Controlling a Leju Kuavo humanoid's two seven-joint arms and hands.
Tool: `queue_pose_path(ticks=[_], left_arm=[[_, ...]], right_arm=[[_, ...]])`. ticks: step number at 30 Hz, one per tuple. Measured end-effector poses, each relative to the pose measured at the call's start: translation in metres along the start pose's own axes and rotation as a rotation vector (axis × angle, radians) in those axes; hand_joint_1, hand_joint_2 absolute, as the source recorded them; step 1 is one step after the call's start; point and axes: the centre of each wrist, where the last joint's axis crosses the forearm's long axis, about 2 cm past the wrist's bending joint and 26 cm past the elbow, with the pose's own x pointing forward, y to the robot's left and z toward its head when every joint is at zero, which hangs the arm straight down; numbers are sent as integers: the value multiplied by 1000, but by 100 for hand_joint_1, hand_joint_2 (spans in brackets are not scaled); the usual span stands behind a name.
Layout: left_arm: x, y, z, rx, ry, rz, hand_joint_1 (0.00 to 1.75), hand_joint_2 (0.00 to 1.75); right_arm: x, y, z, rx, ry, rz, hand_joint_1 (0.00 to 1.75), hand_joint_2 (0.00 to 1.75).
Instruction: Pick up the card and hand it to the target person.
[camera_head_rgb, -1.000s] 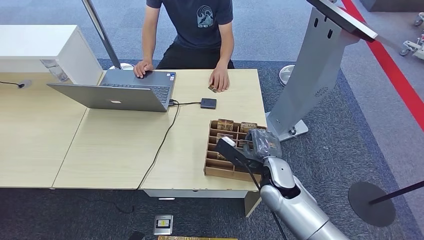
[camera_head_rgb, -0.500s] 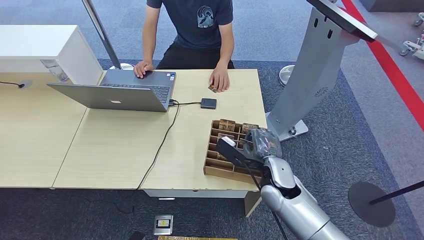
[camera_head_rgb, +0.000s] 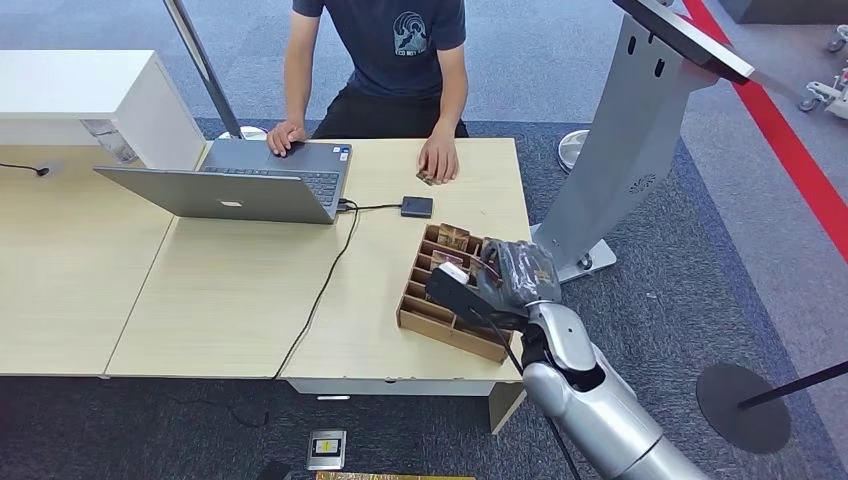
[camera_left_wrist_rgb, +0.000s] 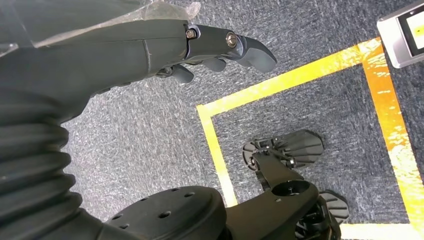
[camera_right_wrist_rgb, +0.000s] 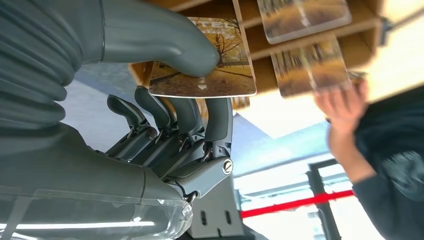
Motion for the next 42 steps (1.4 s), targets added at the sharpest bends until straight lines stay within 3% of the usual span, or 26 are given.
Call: queue_pose_path(ticks=[10, 17, 24, 29, 34, 38, 40, 42], left_arm=[[11, 1, 0, -16, -6, -20, 0, 175], [17, 0, 0, -23, -12, -47, 0, 175], [24, -2, 0, -33, -27, -70, 0, 175], [28, -4, 0, -44, -36, -95, 0, 175], [29, -6, 1, -52, -40, -105, 0, 175], [29, -7, 1, -54, -45, -120, 0, 175], [30, -7, 1, -55, -51, -132, 0, 175], [30, -8, 1, -56, -53, -142, 0, 87]], right_arm=[[29, -46, -35, -85, -155, -41, 162, 175], [37, -54, -59, -121, -202, -7, 162, 175], [36, -51, -93, -259, -254, 128, 162, 175], [33, -50, -104, -334, -267, 218, 162, 175], [29, -48, -111, -321, -248, 269, 162, 175], [28, -44, -113, -305, -230, 294, 0, 175], [26, -43, -114, -298, -223, 308, 0, 175], [25, -42, -114, -291, -218, 317, 0, 175]])
